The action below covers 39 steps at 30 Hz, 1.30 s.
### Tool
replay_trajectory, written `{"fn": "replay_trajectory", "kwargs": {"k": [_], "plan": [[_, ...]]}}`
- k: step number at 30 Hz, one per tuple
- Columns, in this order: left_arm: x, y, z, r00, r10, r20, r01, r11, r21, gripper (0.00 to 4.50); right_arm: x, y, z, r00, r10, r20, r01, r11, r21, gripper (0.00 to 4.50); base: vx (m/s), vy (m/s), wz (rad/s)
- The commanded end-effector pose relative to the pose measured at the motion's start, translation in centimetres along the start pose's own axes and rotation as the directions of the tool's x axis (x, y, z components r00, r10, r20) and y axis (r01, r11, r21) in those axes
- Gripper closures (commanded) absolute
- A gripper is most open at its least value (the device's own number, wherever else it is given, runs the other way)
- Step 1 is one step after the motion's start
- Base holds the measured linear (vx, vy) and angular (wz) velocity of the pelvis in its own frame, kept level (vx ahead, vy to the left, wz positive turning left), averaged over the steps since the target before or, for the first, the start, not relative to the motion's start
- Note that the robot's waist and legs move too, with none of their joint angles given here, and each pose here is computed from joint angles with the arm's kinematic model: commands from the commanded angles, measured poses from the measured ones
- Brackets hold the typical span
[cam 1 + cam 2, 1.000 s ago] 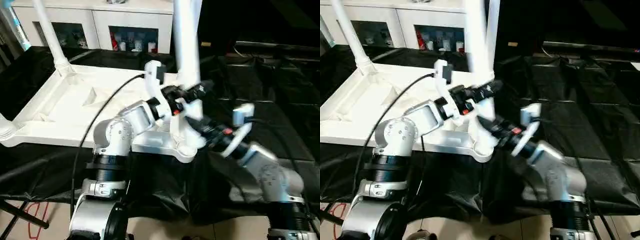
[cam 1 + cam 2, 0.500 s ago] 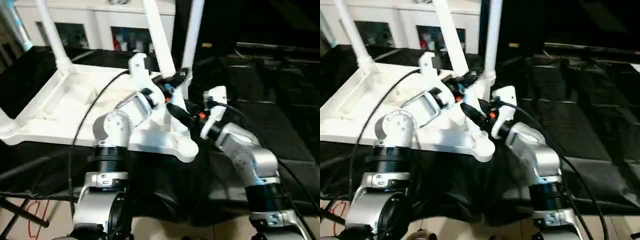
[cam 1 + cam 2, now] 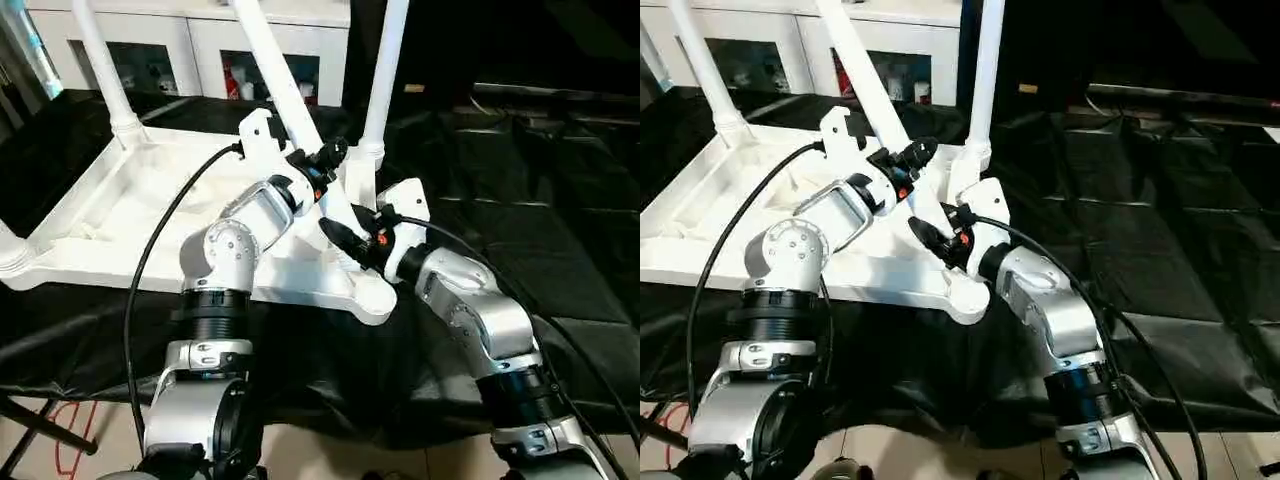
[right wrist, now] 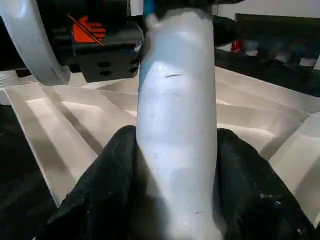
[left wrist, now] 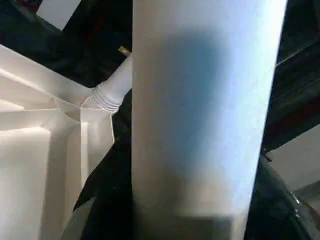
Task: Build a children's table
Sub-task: Pick table leg
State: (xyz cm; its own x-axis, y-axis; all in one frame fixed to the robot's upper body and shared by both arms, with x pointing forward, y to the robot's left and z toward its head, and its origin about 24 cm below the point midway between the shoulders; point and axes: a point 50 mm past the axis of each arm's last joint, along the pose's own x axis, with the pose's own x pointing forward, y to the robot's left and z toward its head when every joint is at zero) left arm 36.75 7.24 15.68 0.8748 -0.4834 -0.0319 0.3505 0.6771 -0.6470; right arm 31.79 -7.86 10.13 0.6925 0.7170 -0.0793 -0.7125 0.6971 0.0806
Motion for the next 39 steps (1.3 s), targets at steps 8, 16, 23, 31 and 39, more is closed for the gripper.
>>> {"fn": "replay_trajectory", "kwargs": {"k": [8, 16, 23, 31, 39], "plan": [[-0.1, -1.9, 1.0, 0.982, -0.190, -0.017, 0.191, 0.974, 0.121, 2.59, -0.5, -0.5, 1.5, 0.991, 0.126, 0.036, -0.128, 0.990, 0.063, 1.42, 0.000, 0.000, 0.00], [-1.5, -2.8, 1.1, 0.877, -0.436, -0.202, 0.469, 0.866, 0.170, 2.59, -4.1, -3.0, 3.6, 0.929, 0.368, 0.044, -0.366, 0.891, 0.267, 1.30, 0.000, 0.000, 0.00], [-2.6, -3.8, 1.2, 0.762, -0.588, -0.271, 0.631, 0.768, 0.109, 2.59, -4.8, -3.0, 3.8, 0.883, 0.469, 0.039, -0.454, 0.827, 0.331, 1.30, 0.000, 0.000, 0.00], [-2.9, -4.7, 1.5, 0.711, -0.658, -0.249, 0.691, 0.719, 0.076, 2.59, -4.6, -1.7, 2.9, 0.834, 0.551, -0.034, -0.509, 0.790, 0.341, 1.30, 0.000, 0.000, 0.00], [-3.2, -4.8, 1.3, 0.689, -0.672, -0.272, 0.711, 0.699, 0.071, 2.59, -4.3, -1.5, 2.6, 0.824, 0.565, -0.045, -0.515, 0.779, 0.357, 2.06, 0.000, 0.000, 0.00]]}}
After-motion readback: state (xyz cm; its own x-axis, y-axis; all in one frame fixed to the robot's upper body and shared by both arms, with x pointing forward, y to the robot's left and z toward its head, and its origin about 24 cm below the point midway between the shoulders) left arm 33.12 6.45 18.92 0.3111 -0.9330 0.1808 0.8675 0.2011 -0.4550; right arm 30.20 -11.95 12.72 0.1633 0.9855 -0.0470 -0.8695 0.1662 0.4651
